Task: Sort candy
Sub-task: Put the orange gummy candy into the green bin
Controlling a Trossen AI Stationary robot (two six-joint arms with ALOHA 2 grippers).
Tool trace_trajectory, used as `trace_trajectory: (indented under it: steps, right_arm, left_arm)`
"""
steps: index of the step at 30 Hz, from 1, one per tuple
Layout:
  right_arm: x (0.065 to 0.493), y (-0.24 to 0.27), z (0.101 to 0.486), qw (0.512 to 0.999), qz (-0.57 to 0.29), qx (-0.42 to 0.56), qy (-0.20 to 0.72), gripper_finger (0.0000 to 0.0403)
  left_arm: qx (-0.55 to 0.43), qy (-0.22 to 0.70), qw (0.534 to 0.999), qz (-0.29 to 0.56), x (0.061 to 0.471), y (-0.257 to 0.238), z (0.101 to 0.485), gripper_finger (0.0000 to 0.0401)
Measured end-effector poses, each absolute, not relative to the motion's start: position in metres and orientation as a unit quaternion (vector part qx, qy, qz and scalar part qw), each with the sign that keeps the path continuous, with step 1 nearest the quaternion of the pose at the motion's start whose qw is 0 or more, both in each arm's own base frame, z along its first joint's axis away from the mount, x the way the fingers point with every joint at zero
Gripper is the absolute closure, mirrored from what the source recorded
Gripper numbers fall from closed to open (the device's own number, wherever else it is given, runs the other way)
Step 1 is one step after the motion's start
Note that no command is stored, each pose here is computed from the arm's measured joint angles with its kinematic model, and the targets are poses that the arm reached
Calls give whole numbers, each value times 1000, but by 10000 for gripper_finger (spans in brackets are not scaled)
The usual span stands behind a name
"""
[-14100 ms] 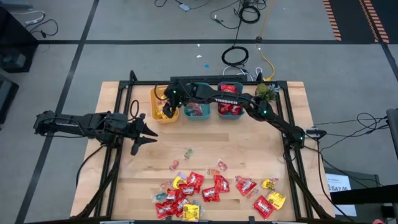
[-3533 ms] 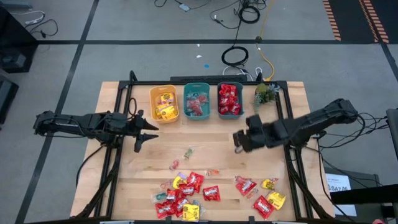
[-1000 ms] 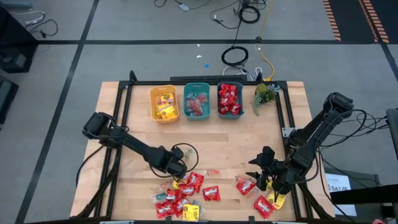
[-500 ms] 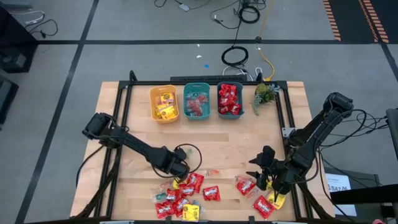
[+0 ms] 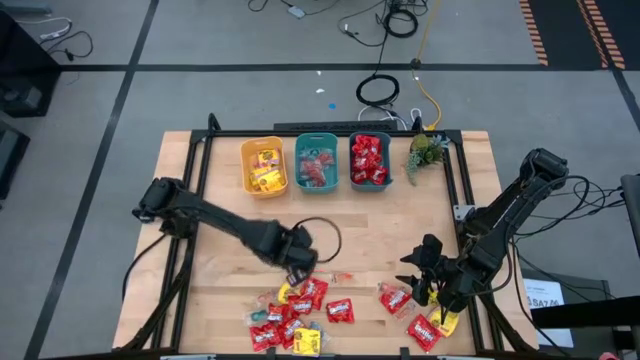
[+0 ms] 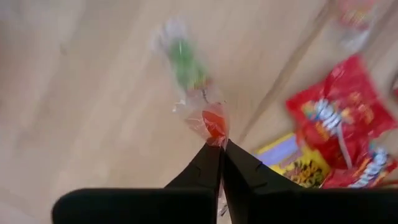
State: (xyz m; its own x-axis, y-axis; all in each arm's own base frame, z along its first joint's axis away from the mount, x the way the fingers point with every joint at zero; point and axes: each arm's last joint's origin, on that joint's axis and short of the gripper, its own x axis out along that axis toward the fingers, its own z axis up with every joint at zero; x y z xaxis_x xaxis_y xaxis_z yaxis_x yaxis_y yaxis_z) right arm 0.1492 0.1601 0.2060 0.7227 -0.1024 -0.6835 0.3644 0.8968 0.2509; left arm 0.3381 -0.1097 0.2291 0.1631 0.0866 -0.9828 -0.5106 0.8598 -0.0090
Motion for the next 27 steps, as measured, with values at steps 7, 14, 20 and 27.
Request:
trace_trajectory:
  steps: [7,14,20,27]
  right_arm:
    - [151,159,207,911,-149,208,323,161]
    - [152,159,207,910,-148,213,323,161]
    - [152,160,208,910,-147,216,323,161]
    - [152,159,208,903,-159,243,318,161]
  left_arm:
    - [-137,574,789,171,369,-44,270,384]
    - [-129,553,803,180,373,59,279,384]
    - [-105,513,828,200,366,129,283,383]
    - [-101,463,847,242,362,164,289,383]
